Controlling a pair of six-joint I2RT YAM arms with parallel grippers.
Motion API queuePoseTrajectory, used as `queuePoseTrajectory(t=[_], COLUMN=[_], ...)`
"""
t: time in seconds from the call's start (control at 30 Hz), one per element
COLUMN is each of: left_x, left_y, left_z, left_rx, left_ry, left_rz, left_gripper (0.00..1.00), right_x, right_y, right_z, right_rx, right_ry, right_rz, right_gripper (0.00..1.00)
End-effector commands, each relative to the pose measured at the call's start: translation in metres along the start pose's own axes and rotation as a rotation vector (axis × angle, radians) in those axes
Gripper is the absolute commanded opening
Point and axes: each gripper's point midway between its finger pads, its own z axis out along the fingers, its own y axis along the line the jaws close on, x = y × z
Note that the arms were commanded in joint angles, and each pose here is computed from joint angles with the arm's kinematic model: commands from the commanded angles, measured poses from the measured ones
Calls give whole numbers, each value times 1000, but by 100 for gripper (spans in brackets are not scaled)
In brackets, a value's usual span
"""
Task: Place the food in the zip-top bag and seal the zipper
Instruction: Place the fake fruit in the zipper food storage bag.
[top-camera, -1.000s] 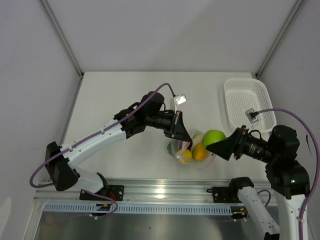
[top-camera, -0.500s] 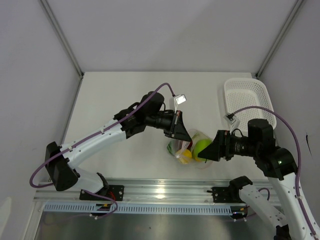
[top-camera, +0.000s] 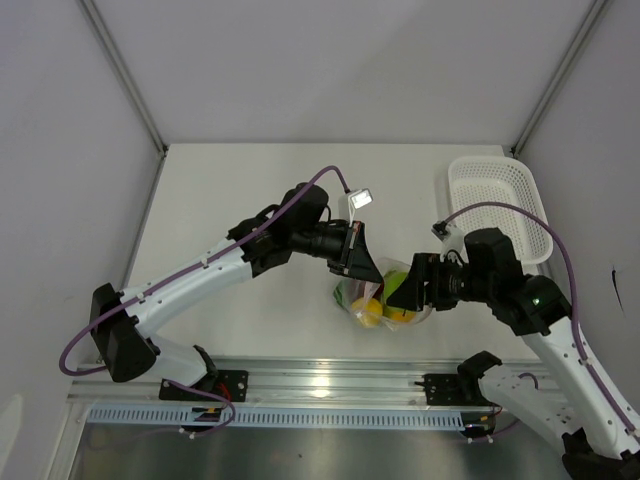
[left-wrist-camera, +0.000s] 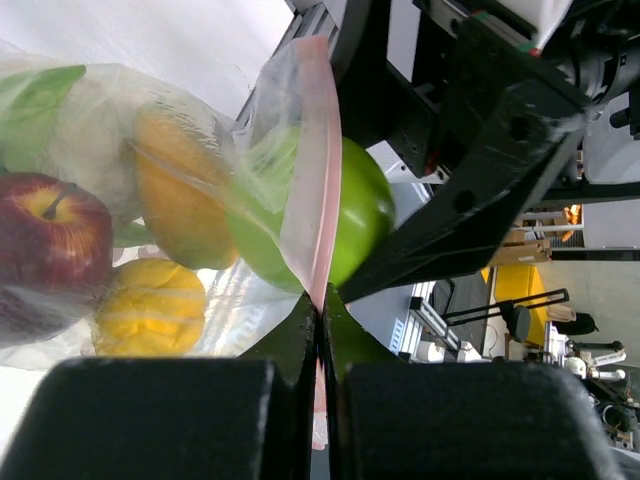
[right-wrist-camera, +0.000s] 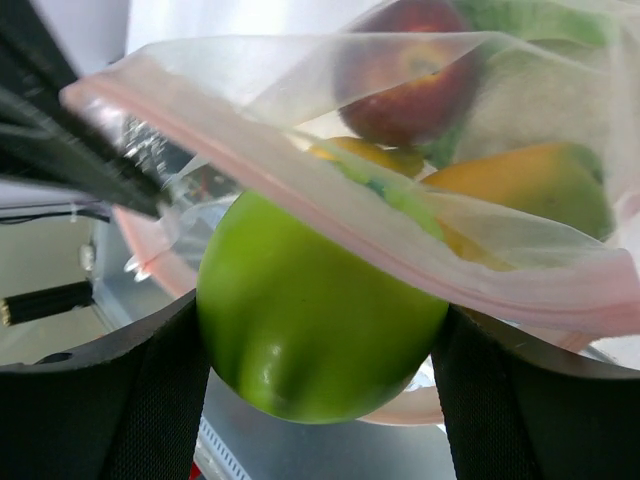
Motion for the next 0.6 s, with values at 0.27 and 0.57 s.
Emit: queuePoseTrajectory(t=[0.27,0.57], left_x=[-16,-16], left_y=[-22,-23], left_z=[-10,-9], left_rx=[45,52], left_ry=[-50,-45], left_rz=[34,36], left_gripper=[0,1], right_x=[-28,-30], right_y=[-6,13], right_z=[1,-6], right_rx=[98,17], right_ry=[-53,-45], right_rz=[-53,-99], right_gripper=[63,93])
